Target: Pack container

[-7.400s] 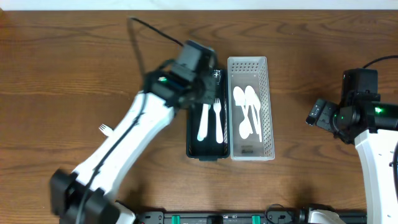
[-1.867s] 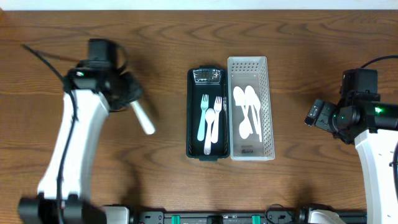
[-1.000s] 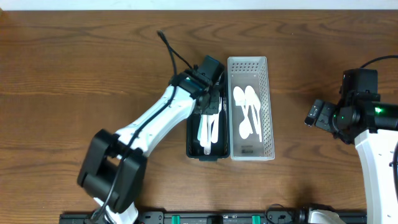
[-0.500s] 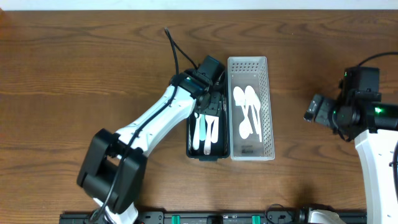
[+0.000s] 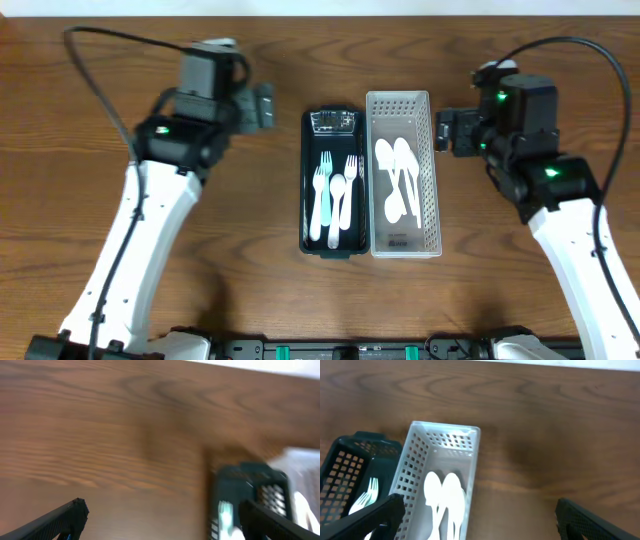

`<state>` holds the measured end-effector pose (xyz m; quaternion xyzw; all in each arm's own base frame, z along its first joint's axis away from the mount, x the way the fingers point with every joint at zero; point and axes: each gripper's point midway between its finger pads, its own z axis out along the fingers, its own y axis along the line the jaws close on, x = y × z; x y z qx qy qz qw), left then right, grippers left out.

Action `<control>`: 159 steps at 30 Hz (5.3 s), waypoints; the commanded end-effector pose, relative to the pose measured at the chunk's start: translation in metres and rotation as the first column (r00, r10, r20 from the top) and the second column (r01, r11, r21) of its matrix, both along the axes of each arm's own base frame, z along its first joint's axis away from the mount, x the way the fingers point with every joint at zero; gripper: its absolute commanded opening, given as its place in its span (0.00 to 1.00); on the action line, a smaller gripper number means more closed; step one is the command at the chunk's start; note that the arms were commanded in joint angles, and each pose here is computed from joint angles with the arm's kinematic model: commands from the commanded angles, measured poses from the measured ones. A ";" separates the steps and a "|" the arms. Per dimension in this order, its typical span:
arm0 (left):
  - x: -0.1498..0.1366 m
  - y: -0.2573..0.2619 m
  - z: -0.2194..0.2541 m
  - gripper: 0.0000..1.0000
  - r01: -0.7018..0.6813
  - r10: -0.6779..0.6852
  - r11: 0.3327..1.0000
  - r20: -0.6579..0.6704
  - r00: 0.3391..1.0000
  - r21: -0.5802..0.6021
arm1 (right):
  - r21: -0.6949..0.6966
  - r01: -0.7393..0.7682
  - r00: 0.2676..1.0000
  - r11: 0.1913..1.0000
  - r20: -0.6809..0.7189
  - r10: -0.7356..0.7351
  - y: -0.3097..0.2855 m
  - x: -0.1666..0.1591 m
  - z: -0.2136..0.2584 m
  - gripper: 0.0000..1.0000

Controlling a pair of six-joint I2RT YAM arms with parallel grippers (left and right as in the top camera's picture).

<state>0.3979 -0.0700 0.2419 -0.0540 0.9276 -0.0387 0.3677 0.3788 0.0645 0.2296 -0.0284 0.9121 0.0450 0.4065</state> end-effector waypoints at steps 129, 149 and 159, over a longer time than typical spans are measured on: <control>-0.240 0.097 -0.047 0.98 -0.229 0.222 0.973 0.244 0.944 0.002 | 0.085 0.100 0.786 0.991 0.604 -0.132 -0.059 -0.133 -0.072 0.99; -0.162 0.089 -0.075 0.98 -0.148 0.028 0.979 0.632 0.775 0.138 | 0.086 0.100 0.786 0.991 0.604 -0.132 -0.059 -0.133 -0.072 0.99; -0.157 0.084 -0.105 0.98 -0.105 0.000 0.984 0.592 0.806 0.143 | 0.086 0.100 0.786 0.991 0.604 -0.132 -0.059 -0.133 -0.072 0.99</control>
